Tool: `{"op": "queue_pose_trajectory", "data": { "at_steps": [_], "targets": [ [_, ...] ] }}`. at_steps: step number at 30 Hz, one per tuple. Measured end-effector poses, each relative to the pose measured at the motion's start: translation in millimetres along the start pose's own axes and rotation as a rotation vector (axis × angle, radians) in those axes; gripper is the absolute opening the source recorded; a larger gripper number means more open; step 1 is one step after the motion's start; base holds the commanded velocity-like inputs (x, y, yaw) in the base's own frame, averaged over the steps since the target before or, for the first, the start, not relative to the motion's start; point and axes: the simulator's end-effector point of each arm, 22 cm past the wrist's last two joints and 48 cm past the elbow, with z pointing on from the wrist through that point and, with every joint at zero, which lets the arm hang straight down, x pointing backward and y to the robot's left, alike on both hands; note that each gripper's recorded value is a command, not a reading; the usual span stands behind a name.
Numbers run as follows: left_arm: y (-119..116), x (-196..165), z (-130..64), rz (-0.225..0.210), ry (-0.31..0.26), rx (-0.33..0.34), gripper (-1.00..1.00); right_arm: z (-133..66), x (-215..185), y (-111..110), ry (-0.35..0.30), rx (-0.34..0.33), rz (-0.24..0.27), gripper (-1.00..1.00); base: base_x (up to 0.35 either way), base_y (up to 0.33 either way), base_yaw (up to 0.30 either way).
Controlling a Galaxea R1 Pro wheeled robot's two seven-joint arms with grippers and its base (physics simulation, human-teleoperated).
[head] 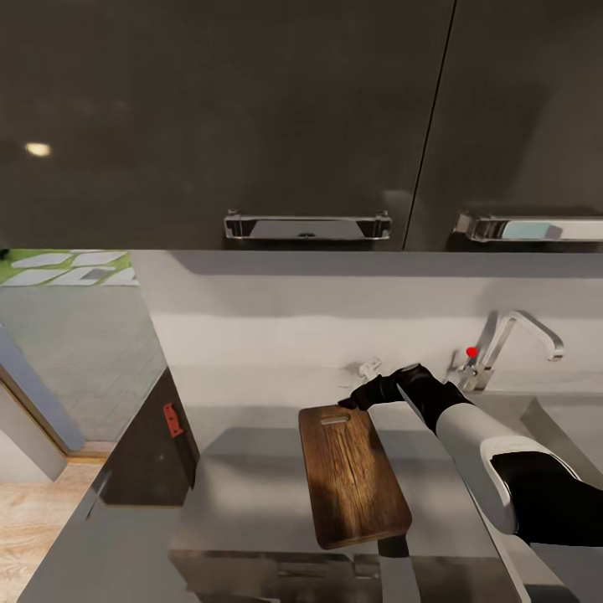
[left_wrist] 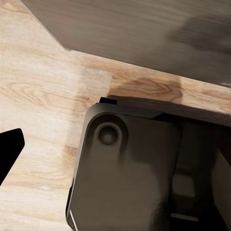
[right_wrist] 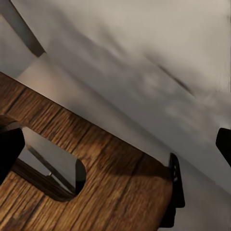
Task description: In the kitchen, take the Vidalia onion out of the sink, dice it on the chopping board with the paring knife, put the diced onion into the bowl on the countertop, then place both the paring knife and the chopping board into the sink.
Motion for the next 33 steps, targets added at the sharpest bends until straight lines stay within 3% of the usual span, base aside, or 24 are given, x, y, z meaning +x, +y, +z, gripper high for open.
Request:
{"op": "queue_pose_trajectory", "data": {
  "at_steps": [21,33],
  "targets": [
    [3,13,-1.0,0.002,0.033,-0.007,1.0,16.1,16,1,0.027,-0.016,0.012,1.0,0.0,0.0,0.0],
    [5,19,-1.6,0.003,0.05,-0.011,1.0,26.9,22,4,0.04,-0.02,-0.048,1.0,0.0,0.0,0.0]
  ]
}}
